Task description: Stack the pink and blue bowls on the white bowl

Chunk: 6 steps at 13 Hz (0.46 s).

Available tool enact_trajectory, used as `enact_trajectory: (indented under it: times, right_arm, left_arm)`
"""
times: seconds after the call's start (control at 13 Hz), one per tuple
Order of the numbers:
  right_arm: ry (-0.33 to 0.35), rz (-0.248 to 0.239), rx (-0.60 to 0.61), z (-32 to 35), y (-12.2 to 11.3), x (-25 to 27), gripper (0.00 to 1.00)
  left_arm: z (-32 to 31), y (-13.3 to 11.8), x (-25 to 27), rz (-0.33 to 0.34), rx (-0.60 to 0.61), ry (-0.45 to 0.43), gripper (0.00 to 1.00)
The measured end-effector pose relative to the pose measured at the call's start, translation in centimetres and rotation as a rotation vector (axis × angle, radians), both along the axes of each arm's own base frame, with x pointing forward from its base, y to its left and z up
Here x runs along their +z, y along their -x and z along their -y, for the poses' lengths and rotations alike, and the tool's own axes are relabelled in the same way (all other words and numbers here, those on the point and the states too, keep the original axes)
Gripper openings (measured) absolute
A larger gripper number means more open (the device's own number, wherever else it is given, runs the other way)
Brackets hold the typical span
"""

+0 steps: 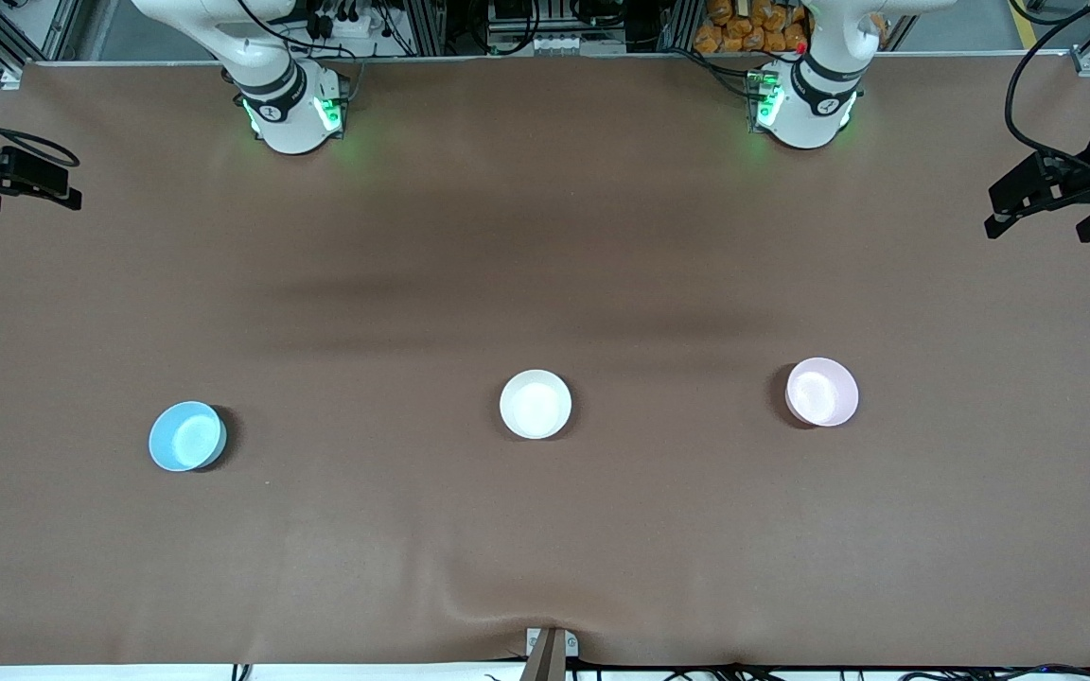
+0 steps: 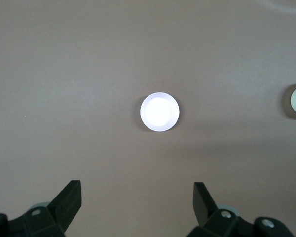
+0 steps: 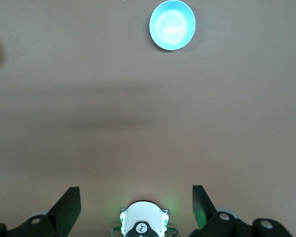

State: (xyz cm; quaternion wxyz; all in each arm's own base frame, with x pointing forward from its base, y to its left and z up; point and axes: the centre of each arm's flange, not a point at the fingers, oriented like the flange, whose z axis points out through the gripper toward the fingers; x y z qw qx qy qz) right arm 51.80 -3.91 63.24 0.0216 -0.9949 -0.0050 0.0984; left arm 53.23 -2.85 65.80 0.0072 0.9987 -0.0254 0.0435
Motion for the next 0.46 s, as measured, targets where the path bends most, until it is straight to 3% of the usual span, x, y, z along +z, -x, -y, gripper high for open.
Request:
enact_trajectory:
  times: [0.46]
  right_arm:
    - [-0.001,-0.012,0.000,-0.03,0.04,-0.19,1.00]
  left_arm:
    - [-0.11,0.01,-0.07,-0.003,0.002,0.000,1.00]
